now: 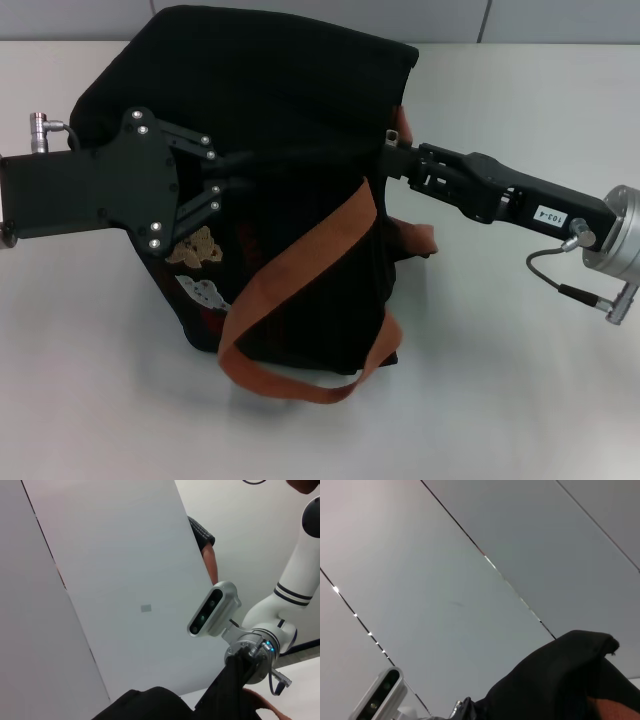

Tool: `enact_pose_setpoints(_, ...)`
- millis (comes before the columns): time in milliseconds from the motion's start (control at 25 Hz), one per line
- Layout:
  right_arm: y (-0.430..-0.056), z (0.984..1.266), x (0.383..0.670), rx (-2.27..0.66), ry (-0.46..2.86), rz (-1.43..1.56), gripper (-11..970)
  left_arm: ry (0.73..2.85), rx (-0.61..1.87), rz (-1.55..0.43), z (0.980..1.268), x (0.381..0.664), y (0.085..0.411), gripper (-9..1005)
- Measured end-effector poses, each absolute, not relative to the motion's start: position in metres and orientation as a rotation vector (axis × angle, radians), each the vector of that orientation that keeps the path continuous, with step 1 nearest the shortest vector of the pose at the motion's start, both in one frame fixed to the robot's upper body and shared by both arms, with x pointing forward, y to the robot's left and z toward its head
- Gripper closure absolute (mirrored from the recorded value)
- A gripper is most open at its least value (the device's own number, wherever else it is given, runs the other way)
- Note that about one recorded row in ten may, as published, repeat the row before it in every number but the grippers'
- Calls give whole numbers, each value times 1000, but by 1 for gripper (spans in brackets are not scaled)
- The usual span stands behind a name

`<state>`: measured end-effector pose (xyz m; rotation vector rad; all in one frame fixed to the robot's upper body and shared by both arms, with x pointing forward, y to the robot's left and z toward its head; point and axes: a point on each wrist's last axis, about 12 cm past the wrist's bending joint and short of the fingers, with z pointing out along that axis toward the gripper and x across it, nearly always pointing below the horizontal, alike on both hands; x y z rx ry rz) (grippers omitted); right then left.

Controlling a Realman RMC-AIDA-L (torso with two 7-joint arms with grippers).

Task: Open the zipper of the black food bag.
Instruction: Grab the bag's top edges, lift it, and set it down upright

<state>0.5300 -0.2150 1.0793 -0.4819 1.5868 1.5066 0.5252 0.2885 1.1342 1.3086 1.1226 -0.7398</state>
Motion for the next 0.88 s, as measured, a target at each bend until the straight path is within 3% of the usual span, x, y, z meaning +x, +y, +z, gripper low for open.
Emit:
enact_pose_setpoints(240, -212, 1081, 533, -485, 1588, 1515, 522, 1128, 1301, -748, 1132, 525, 288, 906)
enact_pose_setpoints(440, -213, 1081, 533, -487, 1593, 1513, 688, 1128, 1300, -746, 1133, 525, 288, 905)
enact_pose_setpoints(880, -212, 1079, 531, -501, 1606, 1516, 885, 1128, 1299, -746, 1133, 525, 288, 906)
